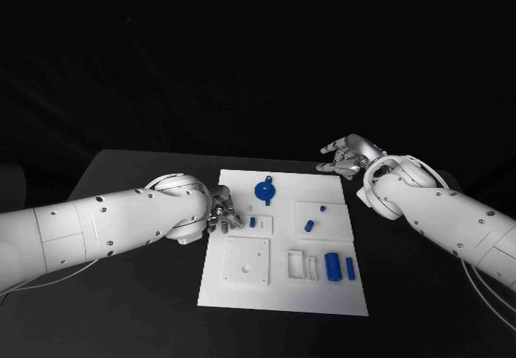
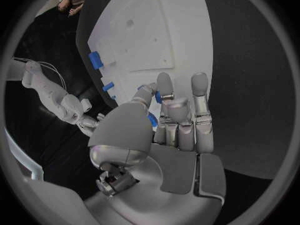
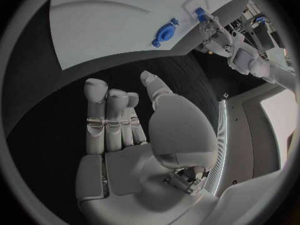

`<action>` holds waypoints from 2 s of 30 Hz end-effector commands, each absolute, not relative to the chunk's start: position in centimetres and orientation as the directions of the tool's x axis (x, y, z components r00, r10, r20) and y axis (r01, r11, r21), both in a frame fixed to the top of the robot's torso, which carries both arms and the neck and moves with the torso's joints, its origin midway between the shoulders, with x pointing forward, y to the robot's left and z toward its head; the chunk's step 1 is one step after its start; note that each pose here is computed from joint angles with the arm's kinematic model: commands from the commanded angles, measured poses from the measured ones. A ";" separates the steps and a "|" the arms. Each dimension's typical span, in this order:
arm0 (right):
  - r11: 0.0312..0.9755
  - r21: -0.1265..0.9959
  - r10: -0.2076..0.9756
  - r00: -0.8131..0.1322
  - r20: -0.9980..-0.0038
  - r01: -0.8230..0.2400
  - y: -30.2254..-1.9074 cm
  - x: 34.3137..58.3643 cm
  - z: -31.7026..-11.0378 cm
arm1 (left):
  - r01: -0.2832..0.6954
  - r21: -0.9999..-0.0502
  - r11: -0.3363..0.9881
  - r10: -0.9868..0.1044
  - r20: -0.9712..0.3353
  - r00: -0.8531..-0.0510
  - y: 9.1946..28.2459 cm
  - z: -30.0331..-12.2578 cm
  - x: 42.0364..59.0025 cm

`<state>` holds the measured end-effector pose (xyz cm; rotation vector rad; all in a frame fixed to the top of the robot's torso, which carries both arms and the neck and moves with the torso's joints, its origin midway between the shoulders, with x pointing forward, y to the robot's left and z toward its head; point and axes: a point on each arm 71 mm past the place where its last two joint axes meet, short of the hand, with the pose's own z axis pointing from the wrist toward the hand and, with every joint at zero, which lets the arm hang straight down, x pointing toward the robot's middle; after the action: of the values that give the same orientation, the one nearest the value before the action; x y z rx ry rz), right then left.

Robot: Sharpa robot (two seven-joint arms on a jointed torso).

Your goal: Assemble the parts on the task board

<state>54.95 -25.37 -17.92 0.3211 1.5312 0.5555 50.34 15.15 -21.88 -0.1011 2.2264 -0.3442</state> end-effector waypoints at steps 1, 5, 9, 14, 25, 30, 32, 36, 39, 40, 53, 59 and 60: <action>0.839 0.525 0.522 -0.057 -0.851 -0.145 -25.3 54.9 -18.0 | 0.047 -0.288 0.956 -0.196 -0.753 -0.628 15.1 -22.1 50.3; 0.839 0.525 0.522 -0.057 -0.851 -0.145 -25.3 54.9 -18.0 | 0.048 -0.293 0.955 -0.199 -0.750 -0.630 15.1 -22.1 50.2; 0.839 0.524 0.522 -0.058 -0.851 -0.145 -25.3 54.9 -18.0 | 0.046 -0.303 0.952 -0.206 -0.744 -0.636 15.2 -22.1 50.1; 0.839 0.524 0.521 -0.058 -0.851 -0.146 -25.3 54.9 -17.9 | 0.040 -0.333 0.942 -0.228 -0.722 -0.653 15.5 -22.1 50.0; 0.838 0.524 0.521 -0.062 -0.851 -0.150 -25.2 54.8 -17.9 | 0.048 -0.454 0.890 -0.289 -0.642 -0.710 16.2 -21.6 49.7; 0.838 0.524 0.521 -0.063 -0.851 -0.150 -25.2 54.7 -17.9 | 0.054 -0.490 0.870 -0.305 -0.621 -0.722 16.5 -21.3 49.7; 0.838 0.524 0.521 -0.063 -0.851 -0.151 -25.2 54.7 -17.9 | 0.054 -0.496 0.866 -0.308 -0.617 -0.724 16.6 -21.2 49.7; 0.836 0.525 0.521 -0.069 -0.851 -0.159 -24.9 54.6 -17.9 | 0.054 -0.515 0.856 -0.318 -0.605 -0.730 16.8 -21.1 49.7; 0.831 0.528 0.522 -0.082 -0.849 -0.174 -24.5 54.3 -17.9 | 0.050 -0.545 0.837 -0.336 -0.585 -0.738 16.9 -20.9 49.8; 0.829 0.529 0.523 -0.086 -0.848 -0.182 -24.3 54.2 -17.9 | 0.047 -0.557 0.829 -0.345 -0.577 -0.741 17.0 -20.9 49.9; 0.757 0.510 0.503 -0.133 -0.854 -0.409 -19.7 51.7 -17.0 | 0.005 -0.734 0.679 -0.423 -0.397 -0.815 17.9 -19.9 50.8; 0.715 0.479 0.480 -0.142 -0.866 -0.509 -17.5 50.2 -16.6 | -0.022 -0.782 0.623 -0.425 -0.315 -0.849 18.3 -19.7 50.9; 0.708 0.474 0.475 -0.144 -0.868 -0.524 -17.1 50.0 -16.5 | -0.026 -0.786 0.618 -0.423 -0.304 -0.854 18.3 -19.6 50.9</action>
<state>50.57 -17.95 -16.84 0.0618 1.5096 0.8258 51.44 18.99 -19.90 -0.3511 2.3340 -0.9677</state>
